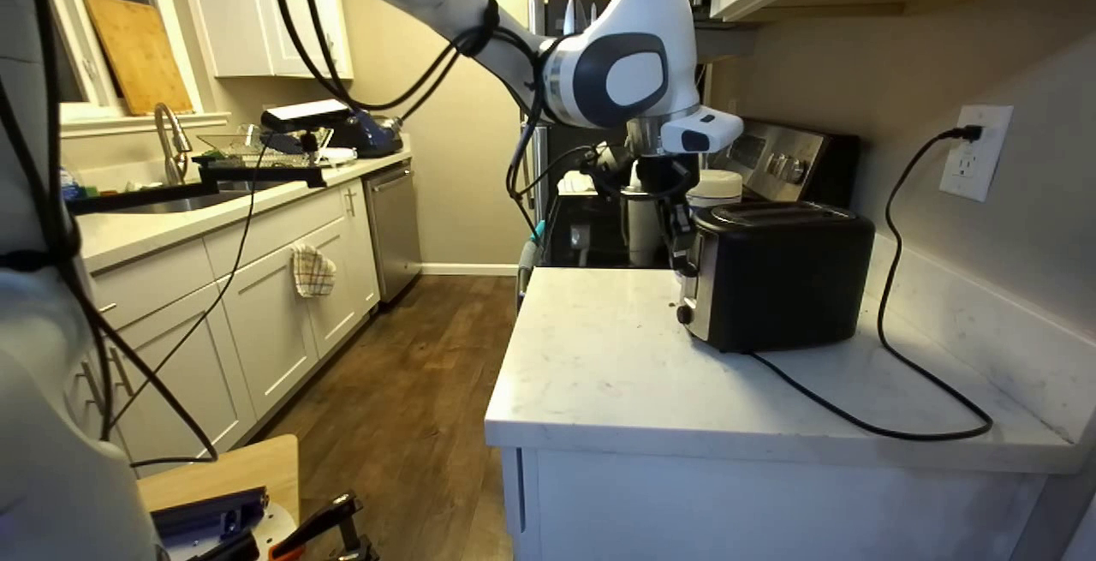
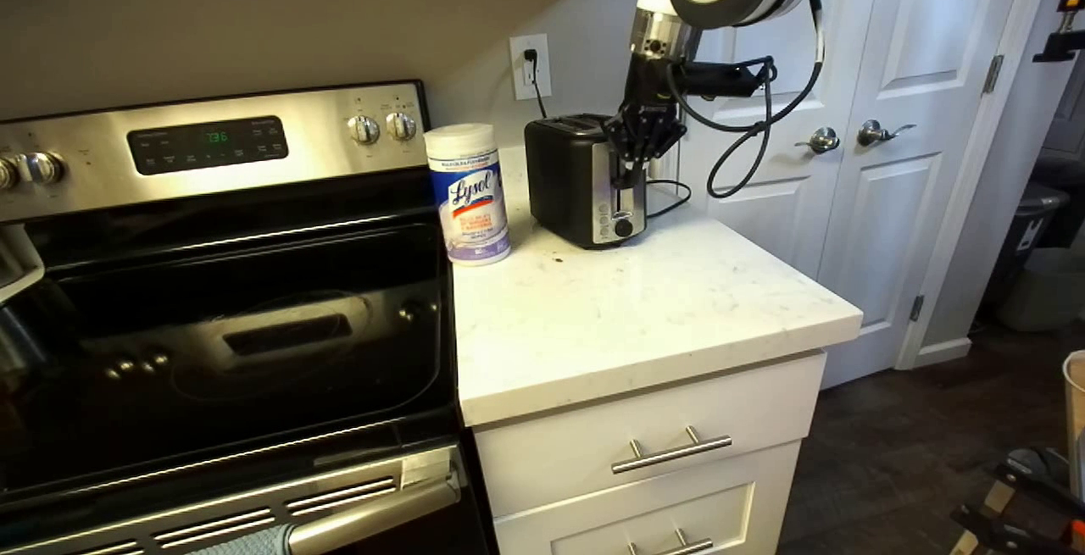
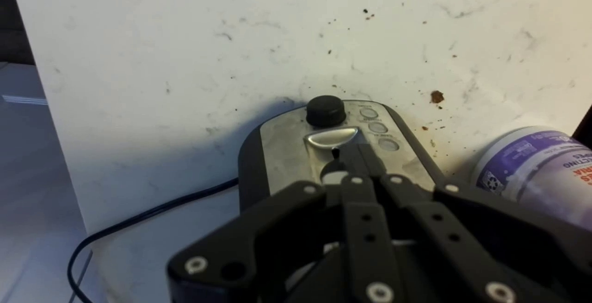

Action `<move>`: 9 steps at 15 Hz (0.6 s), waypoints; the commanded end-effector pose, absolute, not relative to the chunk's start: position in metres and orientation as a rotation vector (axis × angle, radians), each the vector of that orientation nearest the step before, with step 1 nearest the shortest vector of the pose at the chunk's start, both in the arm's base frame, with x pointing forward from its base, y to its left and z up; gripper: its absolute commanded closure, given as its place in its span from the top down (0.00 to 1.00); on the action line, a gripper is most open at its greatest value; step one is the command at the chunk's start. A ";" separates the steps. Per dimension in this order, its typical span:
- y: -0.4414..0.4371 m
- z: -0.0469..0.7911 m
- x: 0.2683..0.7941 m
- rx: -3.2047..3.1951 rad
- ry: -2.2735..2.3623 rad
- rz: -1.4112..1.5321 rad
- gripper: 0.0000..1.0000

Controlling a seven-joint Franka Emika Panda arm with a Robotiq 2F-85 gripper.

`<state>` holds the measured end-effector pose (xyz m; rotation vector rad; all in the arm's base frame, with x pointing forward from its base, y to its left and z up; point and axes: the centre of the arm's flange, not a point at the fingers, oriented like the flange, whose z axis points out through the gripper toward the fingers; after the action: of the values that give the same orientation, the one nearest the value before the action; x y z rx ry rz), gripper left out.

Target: Push the lever on the toaster downwards.

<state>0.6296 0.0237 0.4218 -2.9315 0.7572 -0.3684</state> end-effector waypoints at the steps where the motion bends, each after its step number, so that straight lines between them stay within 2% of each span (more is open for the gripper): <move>1: 0.017 0.392 0.638 -2.931 0.752 -0.353 0.00; 9: 0.017 0.357 0.637 -2.937 0.760 -0.295 0.00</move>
<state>0.6362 0.0238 0.3853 -2.9406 0.7683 -0.3142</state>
